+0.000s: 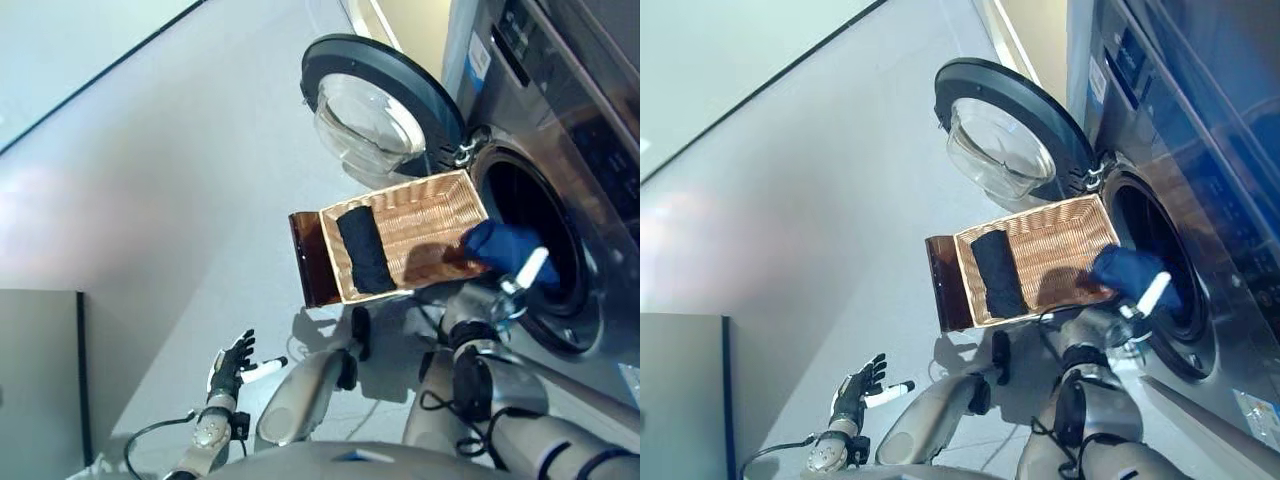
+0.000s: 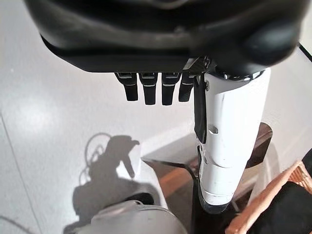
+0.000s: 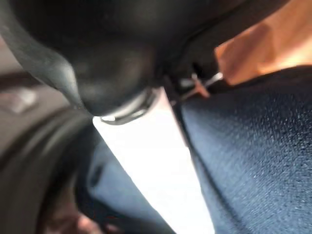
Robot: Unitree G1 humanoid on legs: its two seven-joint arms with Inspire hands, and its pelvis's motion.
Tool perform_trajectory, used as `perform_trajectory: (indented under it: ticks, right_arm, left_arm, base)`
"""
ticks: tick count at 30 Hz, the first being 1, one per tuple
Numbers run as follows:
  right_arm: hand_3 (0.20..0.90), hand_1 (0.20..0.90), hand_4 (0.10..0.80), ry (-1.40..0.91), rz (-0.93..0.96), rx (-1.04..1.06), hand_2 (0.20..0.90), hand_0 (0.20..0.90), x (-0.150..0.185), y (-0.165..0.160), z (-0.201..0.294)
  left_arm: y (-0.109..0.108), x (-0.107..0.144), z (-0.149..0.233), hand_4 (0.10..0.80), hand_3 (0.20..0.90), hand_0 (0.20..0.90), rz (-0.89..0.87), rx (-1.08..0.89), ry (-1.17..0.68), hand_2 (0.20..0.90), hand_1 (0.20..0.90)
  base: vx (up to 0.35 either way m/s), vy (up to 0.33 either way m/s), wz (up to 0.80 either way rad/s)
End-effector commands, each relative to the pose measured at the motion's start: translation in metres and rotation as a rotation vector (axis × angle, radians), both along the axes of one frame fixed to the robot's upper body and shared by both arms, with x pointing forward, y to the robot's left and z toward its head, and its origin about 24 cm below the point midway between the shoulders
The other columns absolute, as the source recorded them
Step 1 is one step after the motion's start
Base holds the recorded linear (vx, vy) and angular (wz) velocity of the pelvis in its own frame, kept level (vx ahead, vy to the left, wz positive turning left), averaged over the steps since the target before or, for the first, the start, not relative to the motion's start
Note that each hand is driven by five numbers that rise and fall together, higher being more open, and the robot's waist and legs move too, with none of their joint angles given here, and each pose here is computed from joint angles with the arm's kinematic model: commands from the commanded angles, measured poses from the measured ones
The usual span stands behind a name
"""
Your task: Pick up the clothes and place them into the washing machine
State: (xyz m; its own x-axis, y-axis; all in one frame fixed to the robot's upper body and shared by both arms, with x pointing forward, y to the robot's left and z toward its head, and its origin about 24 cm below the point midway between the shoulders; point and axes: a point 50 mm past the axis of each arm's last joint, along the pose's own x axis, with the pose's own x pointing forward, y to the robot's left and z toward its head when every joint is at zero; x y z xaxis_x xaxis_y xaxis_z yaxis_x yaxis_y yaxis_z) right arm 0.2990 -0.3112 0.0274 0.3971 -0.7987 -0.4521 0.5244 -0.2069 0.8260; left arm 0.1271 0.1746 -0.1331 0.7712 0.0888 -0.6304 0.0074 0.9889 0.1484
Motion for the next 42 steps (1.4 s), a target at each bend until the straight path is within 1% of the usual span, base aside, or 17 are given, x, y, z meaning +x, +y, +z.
perform_trajectory:
  ticks: [1, 2, 5, 6, 7, 11, 13, 17, 21, 25, 26, 27, 29, 30, 31, 36, 42]
  right_arm:
    - [0.200, 0.200, 0.300, -0.247, -0.153, -0.431, 0.200, 0.200, 0.010, -0.059, 0.144]
    - [0.200, 0.200, 0.300, -0.309, -0.180, -0.509, 0.200, 0.200, 0.008, -0.068, 0.180]
    - [0.200, 0.200, 0.300, -0.440, -0.208, -0.679, 0.200, 0.200, 0.002, -0.068, 0.249]
    - [0.507, 0.507, 0.520, -0.443, -0.201, -0.720, 0.507, 0.507, 0.002, -0.066, 0.257]
    - [0.900, 0.900, 0.800, -0.392, -0.187, -0.747, 0.900, 0.900, 0.004, -0.067, 0.256]
    - [0.900, 0.900, 0.800, -0.208, -0.100, -0.711, 0.900, 0.900, 0.013, -0.082, 0.228]
    - [0.900, 0.900, 0.800, -0.138, -0.032, -0.665, 0.900, 0.900, 0.021, -0.079, 0.198]
    - [0.900, 0.900, 0.800, -0.069, 0.022, -0.603, 0.900, 0.900, 0.024, -0.077, 0.164]
    - [0.900, 0.900, 0.800, 0.002, 0.081, -0.549, 0.900, 0.900, 0.028, -0.065, 0.130]
    - [0.900, 0.900, 0.800, 0.088, 0.179, -0.505, 0.900, 0.900, 0.030, -0.046, 0.090]
    - [0.900, 0.900, 0.800, 0.126, 0.229, -0.484, 0.900, 0.900, 0.030, -0.035, 0.070]
    - [0.900, 0.900, 0.800, 0.127, 0.230, -0.482, 0.900, 0.900, 0.029, -0.035, 0.069]
    - [0.900, 0.900, 0.800, 0.180, 0.311, -0.431, 0.900, 0.900, 0.027, -0.014, 0.036]
    - [0.900, 0.900, 0.800, 0.180, 0.311, -0.431, 0.900, 0.900, 0.026, -0.014, 0.036]
    - [0.900, 0.900, 0.800, 0.226, 0.366, -0.404, 0.900, 0.900, 0.023, -0.003, 0.016]
    - [0.900, 0.900, 0.800, 0.382, 0.477, -0.376, 0.900, 0.900, 0.011, 0.011, -0.019]
    - [0.900, 0.900, 0.800, 0.438, 0.620, -0.350, 0.900, 0.900, 0.009, 0.047, -0.044]
  left_arm:
    - [0.012, 0.000, 0.006, 0.800, 0.900, 0.900, 0.035, 0.009, -0.060, 0.900, 0.900]
    - [0.017, 0.000, 0.007, 0.800, 0.900, 0.900, 0.040, 0.018, -0.060, 0.900, 0.900]
    - [0.025, 0.003, 0.011, 0.800, 0.900, 0.900, 0.045, 0.034, -0.082, 0.900, 0.900]
    - [0.026, 0.004, 0.012, 0.800, 0.900, 0.900, 0.047, 0.035, -0.087, 0.900, 0.900]
    - [0.027, 0.005, 0.013, 0.800, 0.900, 0.900, 0.048, 0.032, -0.093, 0.900, 0.900]
    - [0.025, 0.005, 0.009, 0.800, 0.900, 0.900, 0.076, 0.020, -0.073, 0.900, 0.900]
    - [0.021, 0.002, 0.006, 0.800, 0.900, 0.900, 0.099, -0.008, -0.055, 0.900, 0.900]
    - [0.018, -0.002, 0.002, 0.800, 0.900, 0.900, 0.111, -0.026, -0.031, 0.900, 0.900]
    - [0.022, -0.005, 0.001, 0.800, 0.900, 0.900, 0.113, 0.001, -0.013, 0.900, 0.900]
    - [0.029, -0.007, -0.001, 0.800, 0.900, 0.900, 0.123, 0.038, 0.007, 0.900, 0.900]
    - [0.031, -0.006, -0.001, 0.800, 0.900, 0.900, 0.121, 0.049, 0.011, 0.900, 0.900]
    - [0.032, -0.006, -0.001, 0.800, 0.900, 0.900, 0.122, 0.051, 0.012, 0.900, 0.900]
    - [0.032, -0.004, -0.001, 0.800, 0.900, 0.900, 0.116, 0.055, 0.015, 0.900, 0.900]
    - [0.032, -0.004, -0.001, 0.800, 0.900, 0.900, 0.117, 0.055, 0.016, 0.900, 0.900]
    - [0.032, 0.000, 0.000, 0.800, 0.900, 0.900, 0.113, 0.062, 0.010, 0.900, 0.900]
    - [0.041, 0.009, 0.006, 0.800, 0.900, 0.900, 0.088, 0.089, -0.018, 0.900, 0.900]
    - [0.060, 0.011, 0.010, 0.800, 0.900, 0.900, 0.102, 0.148, -0.018, 0.900, 0.900]
  base:
    - [-0.025, 0.039, -0.10]
    - [-0.031, 0.039, -0.14]
    - [-0.011, 0.033, -0.20]
    - [0.010, 0.016, -0.28]
    - [0.005, 0.003, -0.30]
    - [-0.009, -0.010, -0.18]
    - [-0.013, -0.008, -0.11]
    - [-0.045, -0.016, 0.02]
    - [-0.035, -0.040, 0.07]
    - [-0.020, -0.051, 0.10]
    - [-0.016, -0.052, 0.11]
    - [-0.009, -0.060, 0.15]
    - [0.004, -0.050, 0.17]
    - [0.001, -0.085, 0.17]
    - [-0.001, -0.070, 0.13]
    - [0.005, -0.077, 0.24]
    - [0.013, -0.056, 0.16]
